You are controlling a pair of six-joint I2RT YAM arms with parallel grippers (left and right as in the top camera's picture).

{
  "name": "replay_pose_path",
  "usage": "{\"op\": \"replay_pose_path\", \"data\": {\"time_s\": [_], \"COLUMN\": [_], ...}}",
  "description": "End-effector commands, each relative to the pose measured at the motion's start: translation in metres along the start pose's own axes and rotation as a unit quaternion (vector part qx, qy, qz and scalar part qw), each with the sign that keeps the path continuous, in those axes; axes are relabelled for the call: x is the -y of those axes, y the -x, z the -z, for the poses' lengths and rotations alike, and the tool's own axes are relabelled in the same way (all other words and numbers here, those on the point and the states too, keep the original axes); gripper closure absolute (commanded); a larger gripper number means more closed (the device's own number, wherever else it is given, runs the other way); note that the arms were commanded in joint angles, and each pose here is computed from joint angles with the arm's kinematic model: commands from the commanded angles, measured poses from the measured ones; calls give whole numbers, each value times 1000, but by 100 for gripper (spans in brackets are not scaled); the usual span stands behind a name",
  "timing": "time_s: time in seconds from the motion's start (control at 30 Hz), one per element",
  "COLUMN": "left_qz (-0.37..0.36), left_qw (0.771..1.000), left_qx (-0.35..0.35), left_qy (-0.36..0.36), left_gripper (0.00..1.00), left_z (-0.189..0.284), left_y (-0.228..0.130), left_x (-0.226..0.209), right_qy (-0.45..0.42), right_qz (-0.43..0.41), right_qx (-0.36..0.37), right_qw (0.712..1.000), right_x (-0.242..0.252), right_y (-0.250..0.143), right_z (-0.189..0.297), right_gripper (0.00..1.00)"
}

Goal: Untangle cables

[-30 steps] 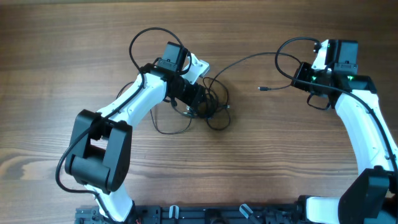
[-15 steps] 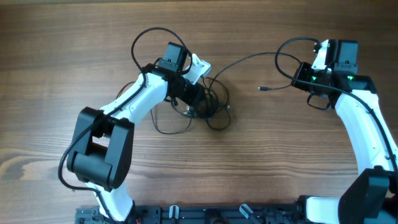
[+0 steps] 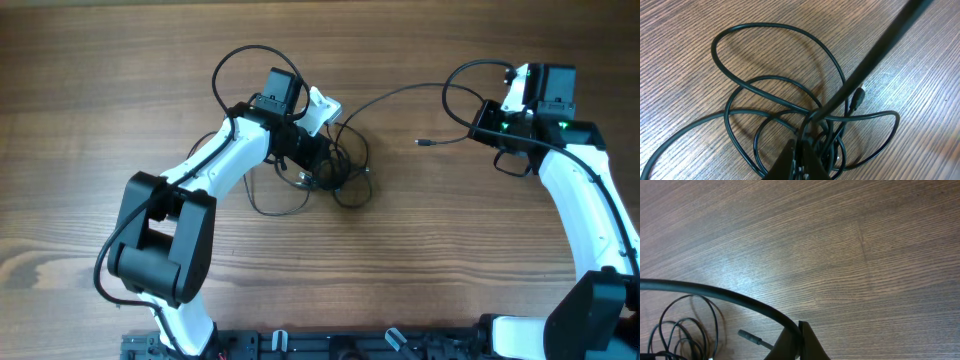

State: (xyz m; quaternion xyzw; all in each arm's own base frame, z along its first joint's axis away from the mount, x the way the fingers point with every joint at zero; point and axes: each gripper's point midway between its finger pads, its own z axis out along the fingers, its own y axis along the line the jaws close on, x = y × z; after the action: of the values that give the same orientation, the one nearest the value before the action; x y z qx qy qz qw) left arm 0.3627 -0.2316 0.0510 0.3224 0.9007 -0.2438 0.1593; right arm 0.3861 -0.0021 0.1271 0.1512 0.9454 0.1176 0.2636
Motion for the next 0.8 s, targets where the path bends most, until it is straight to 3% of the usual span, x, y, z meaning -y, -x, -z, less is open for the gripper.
{"op": "replay_pose_path", "data": {"time_s": [0.0, 0.47, 0.77], "left_qz": [-6, -24, -30], "left_qw": [1000, 996, 991], "left_qx": [7, 77, 96], "left_qy": [-7, 49, 83], "left_gripper": [96, 96, 96], "left_z": [-3, 62, 100], "left_y": [6, 39, 42], "left_x": [1, 11, 19], "right_qy": [12, 10, 8], "right_qz": [10, 14, 22], "right_qx": [11, 14, 7], "right_qw": [1000, 1000, 1000], "right_x": [-6, -5, -4], "right_y": [5, 6, 3], "right_z": [8, 8, 8], "right_gripper": [96, 96, 95]}}
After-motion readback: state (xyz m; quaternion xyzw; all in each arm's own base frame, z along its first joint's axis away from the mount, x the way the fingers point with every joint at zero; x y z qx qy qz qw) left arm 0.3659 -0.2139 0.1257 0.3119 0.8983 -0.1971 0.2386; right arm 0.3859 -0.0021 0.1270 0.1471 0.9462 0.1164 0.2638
